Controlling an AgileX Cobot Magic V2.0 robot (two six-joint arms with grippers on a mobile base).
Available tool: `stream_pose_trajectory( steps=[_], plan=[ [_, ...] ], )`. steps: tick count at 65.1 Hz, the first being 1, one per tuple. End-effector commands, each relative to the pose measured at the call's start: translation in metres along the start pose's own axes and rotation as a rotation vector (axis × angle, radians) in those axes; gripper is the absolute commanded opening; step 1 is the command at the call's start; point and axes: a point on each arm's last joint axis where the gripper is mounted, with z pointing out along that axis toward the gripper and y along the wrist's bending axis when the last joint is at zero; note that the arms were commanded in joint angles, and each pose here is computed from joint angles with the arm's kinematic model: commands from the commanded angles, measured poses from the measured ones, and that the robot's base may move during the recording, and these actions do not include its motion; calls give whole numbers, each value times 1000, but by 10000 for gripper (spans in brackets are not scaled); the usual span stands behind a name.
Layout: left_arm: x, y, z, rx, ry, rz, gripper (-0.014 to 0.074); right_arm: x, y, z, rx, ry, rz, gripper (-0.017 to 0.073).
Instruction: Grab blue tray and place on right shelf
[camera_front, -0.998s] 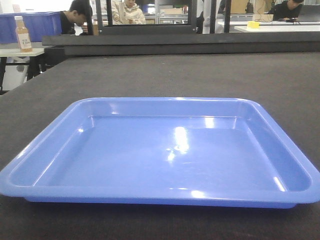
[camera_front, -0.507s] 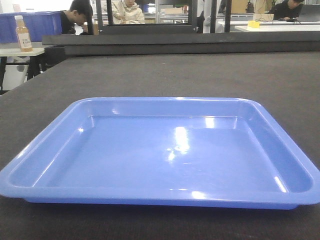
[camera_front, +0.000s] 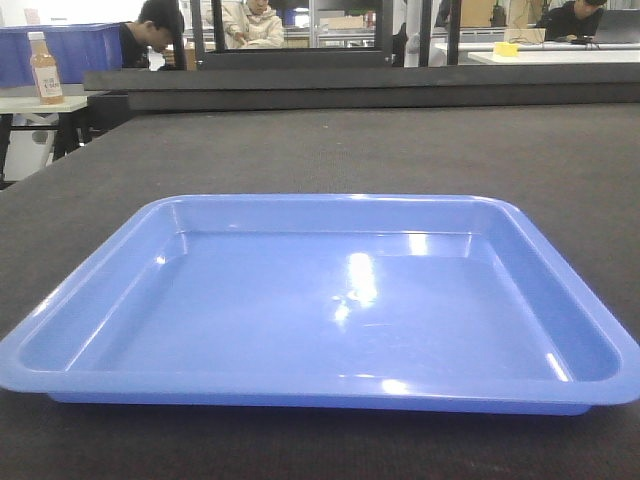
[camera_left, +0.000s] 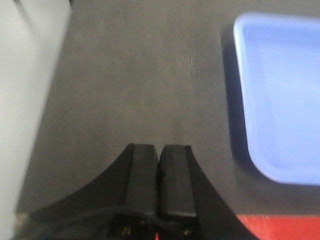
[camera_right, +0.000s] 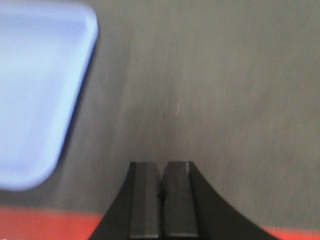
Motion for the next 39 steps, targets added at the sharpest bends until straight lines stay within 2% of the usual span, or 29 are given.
stream_pose_trajectory(
  steps=[1,6,12,17,24,29,32,39],
  plan=[
    [-18,-6,9,57,0,-49,-48,-13,-1,11,2,83,-6,51],
    [-21,-8,20,81,50,-78,-48,-14,-2,22,0,167,-1,51],
    [-27,-7,34,76,72,-87,-48,-14,0,31,-26,235,20,51],
    [-32,-8,45,89,80,-112,-48,-18,2,36,-50,227,45,51],
    [-40,-12,59,119,144,-155,-41,-21,3,50,-47,341,183,56],
    [-46,-13,71,120,197,-152,-42,-28,3,62,-28,394,244,57],
    [-51,-14,77,117,210,-154,-42,-34,5,67,-26,402,244,57],
    [-60,-19,97,72,243,-196,-42,-54,18,79,6,393,220,57]
  ],
)
